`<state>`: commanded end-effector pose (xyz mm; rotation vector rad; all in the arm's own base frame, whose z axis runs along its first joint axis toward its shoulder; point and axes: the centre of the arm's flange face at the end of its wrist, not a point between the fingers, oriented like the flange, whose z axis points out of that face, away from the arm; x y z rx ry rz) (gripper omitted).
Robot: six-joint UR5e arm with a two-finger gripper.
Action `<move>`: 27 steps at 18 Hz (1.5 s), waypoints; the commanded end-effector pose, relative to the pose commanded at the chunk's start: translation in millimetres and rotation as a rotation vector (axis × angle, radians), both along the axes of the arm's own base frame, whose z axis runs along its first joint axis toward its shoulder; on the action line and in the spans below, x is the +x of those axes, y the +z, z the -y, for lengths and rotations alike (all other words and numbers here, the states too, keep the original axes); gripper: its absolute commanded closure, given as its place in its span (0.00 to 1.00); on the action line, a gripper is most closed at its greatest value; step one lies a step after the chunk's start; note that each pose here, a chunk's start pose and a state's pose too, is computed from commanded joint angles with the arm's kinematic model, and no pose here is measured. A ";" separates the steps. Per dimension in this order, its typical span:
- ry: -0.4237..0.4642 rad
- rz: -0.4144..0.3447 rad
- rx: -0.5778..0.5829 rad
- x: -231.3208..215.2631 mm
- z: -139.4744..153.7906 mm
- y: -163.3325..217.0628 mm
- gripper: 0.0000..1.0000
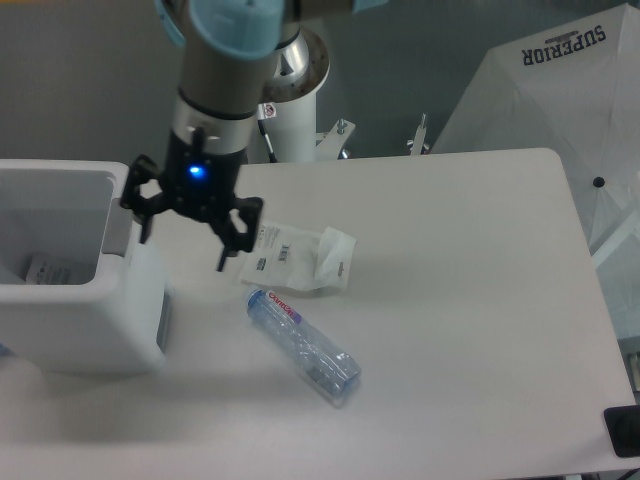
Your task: Open the trash can
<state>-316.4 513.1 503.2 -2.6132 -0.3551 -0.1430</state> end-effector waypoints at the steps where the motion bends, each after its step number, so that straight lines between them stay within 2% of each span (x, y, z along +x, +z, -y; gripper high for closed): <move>1: 0.001 -0.021 0.006 -15.3 7.9 -0.5 0.00; 3: -0.020 -0.055 0.000 -45.0 18.8 -14.4 0.00; 5: -0.006 -0.070 -0.020 -77.3 32.7 -30.9 0.00; 8: 0.024 -0.119 -0.118 -116.9 59.6 -52.1 0.00; 12: -0.002 -0.124 -0.171 -167.6 87.7 -87.5 0.00; 14: -0.065 -0.145 -0.208 -178.7 94.6 -103.9 0.00; 17: -0.114 -0.197 -0.321 -188.1 106.8 -116.8 0.00; 21: -0.214 -0.215 -0.402 -202.6 119.0 -143.3 0.00; 24: -0.281 -0.231 -0.414 -206.5 122.4 -148.8 0.00; 27: -0.302 -0.230 -0.417 -211.2 118.2 -163.4 0.00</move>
